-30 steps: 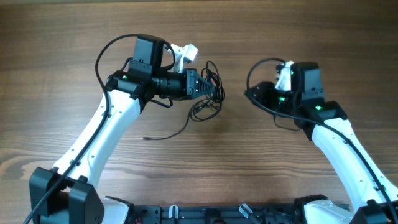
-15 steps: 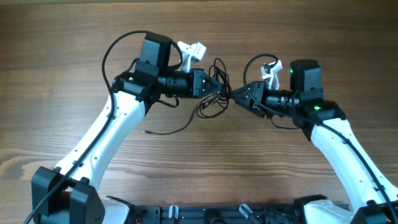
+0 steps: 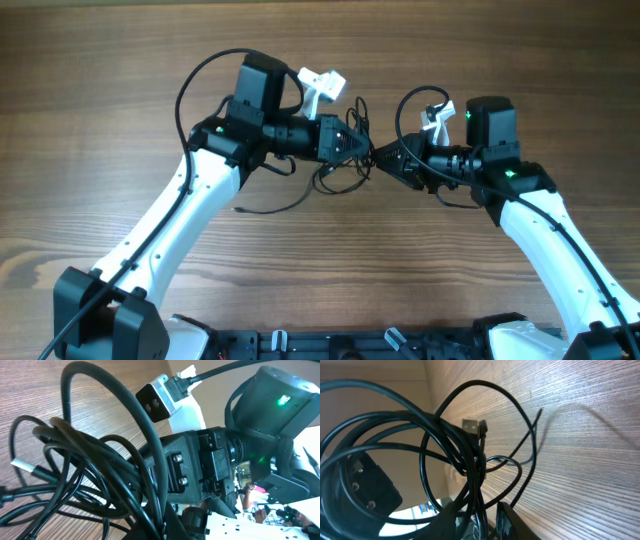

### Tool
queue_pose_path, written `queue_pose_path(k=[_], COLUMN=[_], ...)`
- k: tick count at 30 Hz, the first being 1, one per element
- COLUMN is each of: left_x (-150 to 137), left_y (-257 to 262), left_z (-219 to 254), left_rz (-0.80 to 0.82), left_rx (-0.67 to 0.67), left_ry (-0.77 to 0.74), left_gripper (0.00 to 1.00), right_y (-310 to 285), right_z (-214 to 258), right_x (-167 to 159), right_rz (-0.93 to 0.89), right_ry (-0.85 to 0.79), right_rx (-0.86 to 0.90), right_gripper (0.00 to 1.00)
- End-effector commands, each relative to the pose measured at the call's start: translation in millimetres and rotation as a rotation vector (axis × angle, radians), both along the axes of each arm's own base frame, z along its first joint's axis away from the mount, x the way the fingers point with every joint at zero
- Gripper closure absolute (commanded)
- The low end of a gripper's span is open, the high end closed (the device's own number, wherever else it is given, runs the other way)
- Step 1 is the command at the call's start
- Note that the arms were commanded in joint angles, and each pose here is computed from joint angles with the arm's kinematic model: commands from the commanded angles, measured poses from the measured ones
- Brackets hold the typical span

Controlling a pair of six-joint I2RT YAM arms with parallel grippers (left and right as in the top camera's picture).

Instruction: Untangle cables

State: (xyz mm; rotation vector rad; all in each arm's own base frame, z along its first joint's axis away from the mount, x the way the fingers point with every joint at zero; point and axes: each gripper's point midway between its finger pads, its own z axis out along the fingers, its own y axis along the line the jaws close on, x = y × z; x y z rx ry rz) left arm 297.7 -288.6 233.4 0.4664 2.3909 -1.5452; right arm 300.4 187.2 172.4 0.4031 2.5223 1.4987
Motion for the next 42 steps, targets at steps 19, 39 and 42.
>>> queue_pose_path(k=[19,39,42], left_x=[0.7,-2.7,-2.7], left_y=[-2.3,70.7,70.7], left_z=[-7.7,-87.2,-87.2], left_rz=[0.028,0.275,0.275], left_rx=[0.073,0.578,0.578], left_ry=[-0.041,0.105,0.105], left_gripper=[0.81,0.21,0.18], right_y=[-0.3,16.9,18.1], right_z=[-0.8,71.5,88.3], right_x=[6.0,35.9,41.2], right_rz=[-0.026,0.046,0.051], right_ry=[0.003,-0.372,-0.466], right_rx=[-0.009,0.152,0.172], right_gripper=[0.96,0.96,0.96])
